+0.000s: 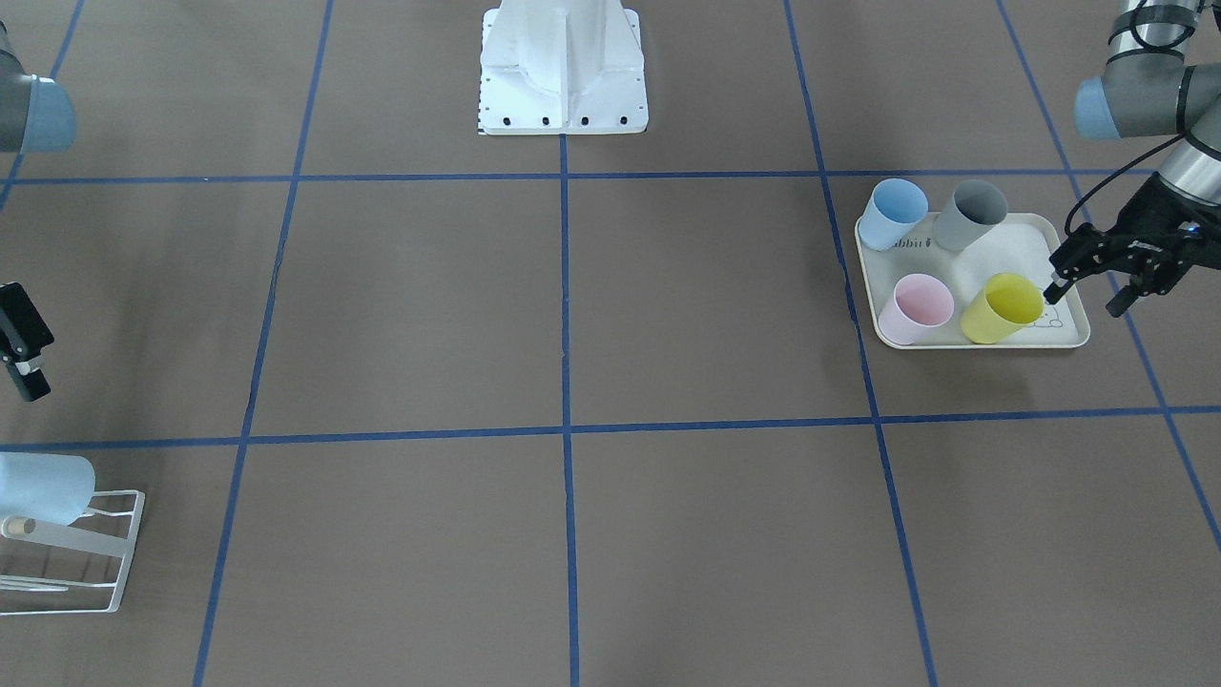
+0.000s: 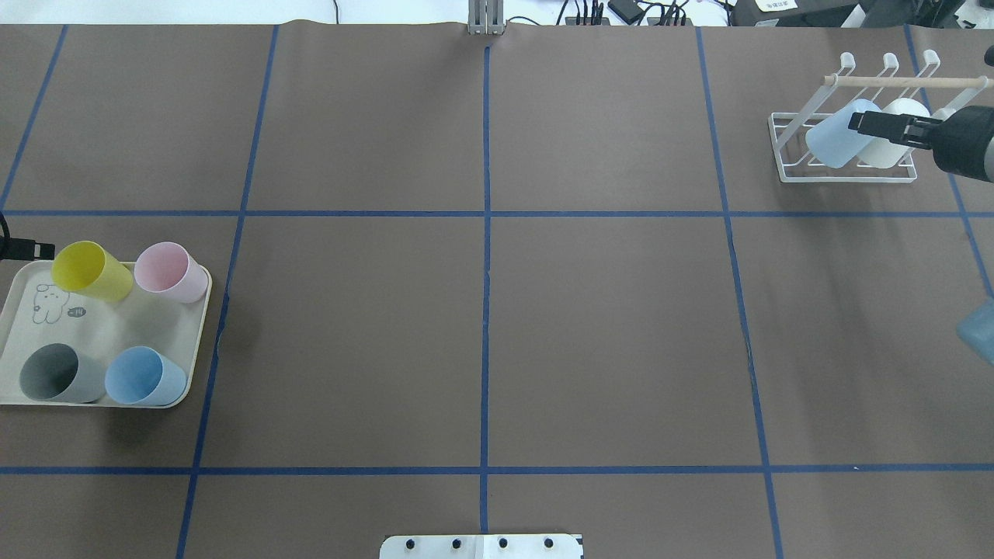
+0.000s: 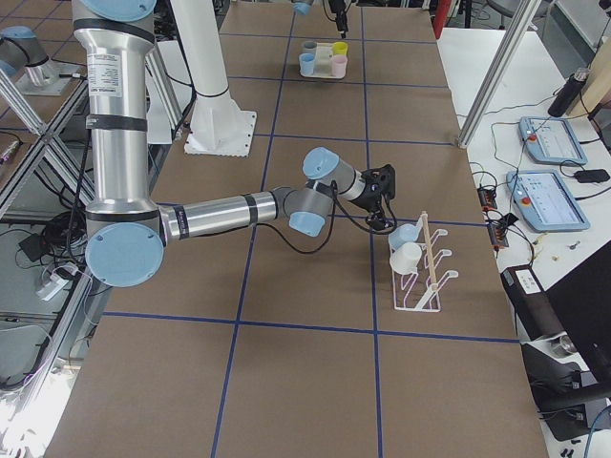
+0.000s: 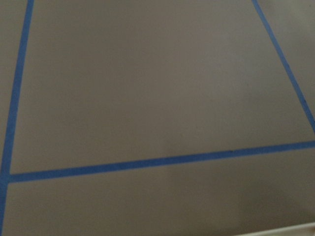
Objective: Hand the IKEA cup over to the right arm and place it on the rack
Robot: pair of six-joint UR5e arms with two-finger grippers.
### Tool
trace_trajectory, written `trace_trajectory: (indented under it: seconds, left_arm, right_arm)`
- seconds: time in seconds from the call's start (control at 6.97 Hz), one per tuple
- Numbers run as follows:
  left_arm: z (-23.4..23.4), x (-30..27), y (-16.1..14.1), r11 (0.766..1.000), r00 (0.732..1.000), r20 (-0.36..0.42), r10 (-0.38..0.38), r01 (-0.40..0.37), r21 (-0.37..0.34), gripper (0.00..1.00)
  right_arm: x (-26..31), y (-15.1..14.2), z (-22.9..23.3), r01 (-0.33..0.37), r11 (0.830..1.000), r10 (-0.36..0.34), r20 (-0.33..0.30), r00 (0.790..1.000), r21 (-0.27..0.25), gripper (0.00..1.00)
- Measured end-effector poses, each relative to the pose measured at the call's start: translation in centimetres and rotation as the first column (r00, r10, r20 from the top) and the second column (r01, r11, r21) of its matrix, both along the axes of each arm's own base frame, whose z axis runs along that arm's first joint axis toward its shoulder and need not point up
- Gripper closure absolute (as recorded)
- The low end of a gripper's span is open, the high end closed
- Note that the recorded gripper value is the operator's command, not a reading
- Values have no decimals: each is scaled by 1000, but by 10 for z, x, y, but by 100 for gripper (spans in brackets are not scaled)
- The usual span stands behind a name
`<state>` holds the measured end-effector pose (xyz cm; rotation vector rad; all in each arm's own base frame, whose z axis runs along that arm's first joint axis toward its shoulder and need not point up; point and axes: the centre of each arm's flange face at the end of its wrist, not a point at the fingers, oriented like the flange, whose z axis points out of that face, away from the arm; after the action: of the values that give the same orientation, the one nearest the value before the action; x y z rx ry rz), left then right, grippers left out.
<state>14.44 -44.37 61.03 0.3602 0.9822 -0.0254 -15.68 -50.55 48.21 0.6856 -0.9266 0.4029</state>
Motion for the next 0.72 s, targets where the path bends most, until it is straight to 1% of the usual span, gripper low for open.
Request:
trace_trajectory:
  seconds: [0.14, 0.29, 0.72]
  left_arm:
    - [-2, 3, 2, 999, 1000, -3, 24, -24, -40, 2]
    - [-4, 5, 2, 998, 999, -3, 34, -34, -60, 2]
    - [-6, 12, -2, 997, 999, -3, 44, -44, -70, 3]
  right_arm:
    - [0, 0, 0, 2, 1000, -2, 0, 1000, 0, 0]
    - [0, 1, 1, 3, 1000, -3, 0, 1000, -2, 0]
    - [0, 2, 4, 4, 1000, -4, -2, 1000, -6, 0]
